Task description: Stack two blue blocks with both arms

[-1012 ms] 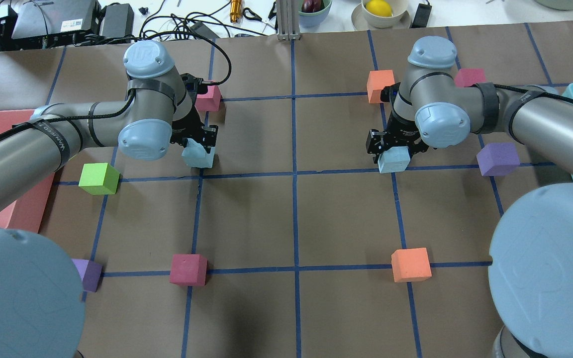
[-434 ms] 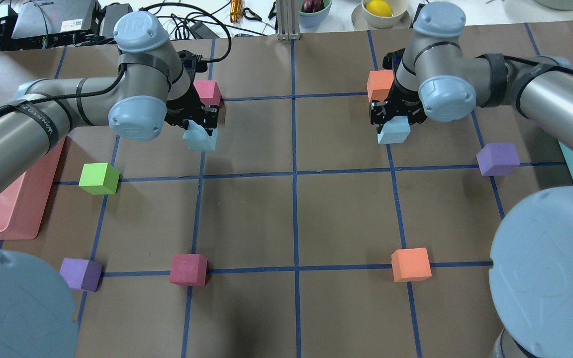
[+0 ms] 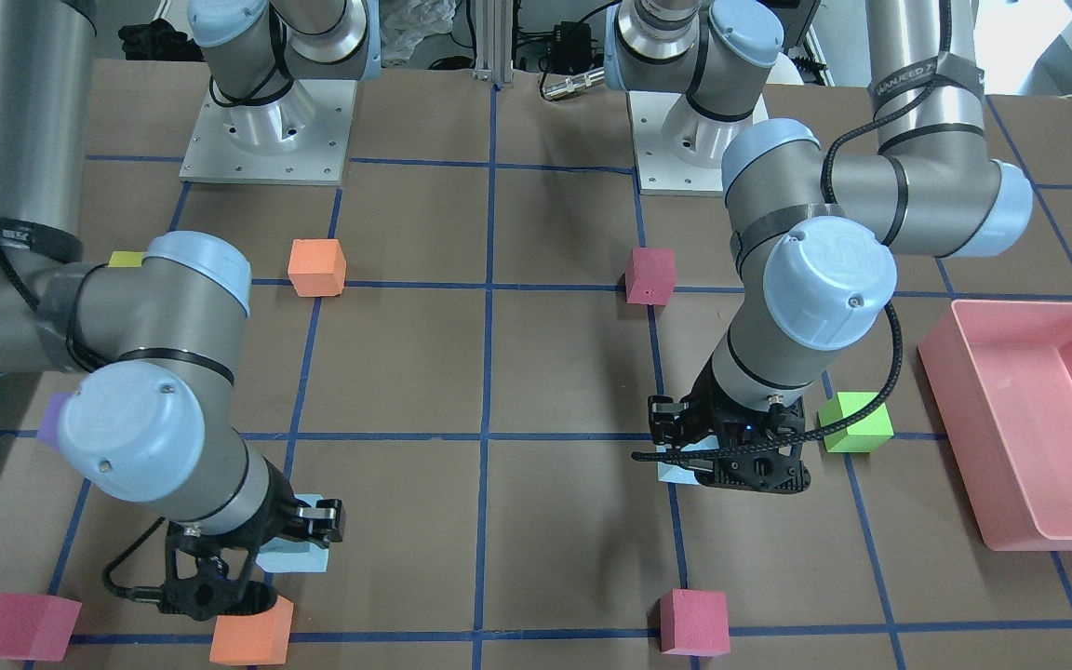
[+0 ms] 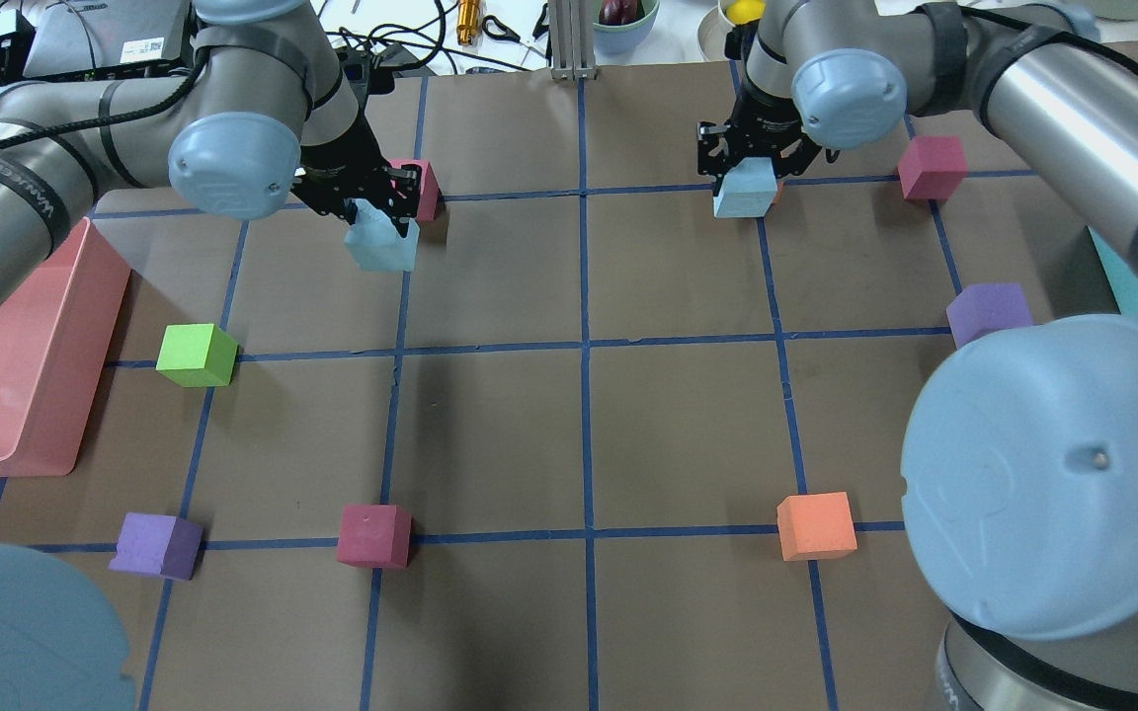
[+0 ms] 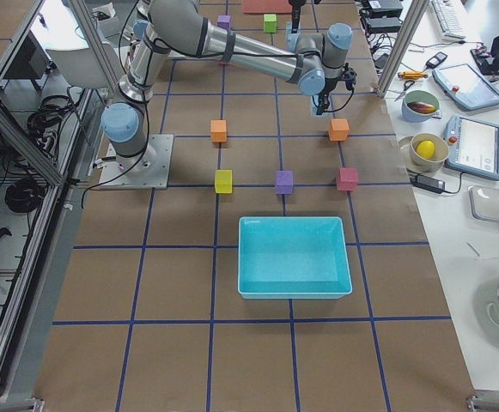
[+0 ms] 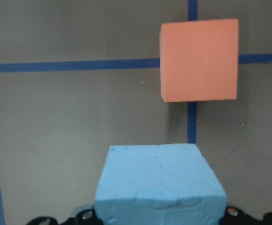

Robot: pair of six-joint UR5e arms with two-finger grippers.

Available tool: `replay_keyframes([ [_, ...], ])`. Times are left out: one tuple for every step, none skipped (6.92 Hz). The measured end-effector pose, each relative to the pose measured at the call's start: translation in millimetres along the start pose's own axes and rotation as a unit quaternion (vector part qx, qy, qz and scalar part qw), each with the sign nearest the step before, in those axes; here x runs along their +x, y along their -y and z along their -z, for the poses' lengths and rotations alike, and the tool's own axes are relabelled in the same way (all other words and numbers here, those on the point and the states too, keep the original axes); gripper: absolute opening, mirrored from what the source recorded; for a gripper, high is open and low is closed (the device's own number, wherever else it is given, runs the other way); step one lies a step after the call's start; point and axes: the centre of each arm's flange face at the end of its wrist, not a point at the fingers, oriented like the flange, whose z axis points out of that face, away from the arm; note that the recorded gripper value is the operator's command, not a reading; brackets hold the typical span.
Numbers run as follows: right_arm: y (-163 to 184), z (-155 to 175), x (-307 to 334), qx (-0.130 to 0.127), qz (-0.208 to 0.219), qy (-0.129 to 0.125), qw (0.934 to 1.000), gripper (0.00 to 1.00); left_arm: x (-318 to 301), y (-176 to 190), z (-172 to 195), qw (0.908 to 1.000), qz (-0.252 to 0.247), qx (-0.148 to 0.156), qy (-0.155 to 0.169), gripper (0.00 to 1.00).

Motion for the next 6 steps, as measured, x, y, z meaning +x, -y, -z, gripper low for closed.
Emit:
replay_keyframes([
  [13.4,-9.3,-32.2,0.005,-0.005,0.002,1.0,0.0,-0.1,0.5,12.1,1.0,0.003,-0.001,0.001,0.14],
  [20.7,-23.6,-65.3,0.006,-0.008,0.003,1.0,0.0,-0.3,1.4,16.0,1.0,0.006,-0.002,0.001,0.14],
  [22.2,-42.2,-94.5,0.002,-0.008,0.003,1.0,0.0,-1.5,3.7,15.6,0.9999,0.01,-0.003,0.001,0.14],
  [21.0,-60.8,-117.2,-0.004,-0.004,0.002,1.0,0.0,-3.3,7.6,12.4,0.9999,0.014,-0.005,0.0,0.14],
  [16.9,-75.8,-135.4,-0.01,-0.001,0.001,0.9999,0.0,-4.6,11.6,8.4,0.9998,0.016,-0.007,-0.001,0.14],
  [11.9,-88.8,-149.7,-0.016,-0.005,0.0,0.9999,0.0,-5.6,13.9,6.1,0.9998,0.017,-0.008,0.0,0.14],
])
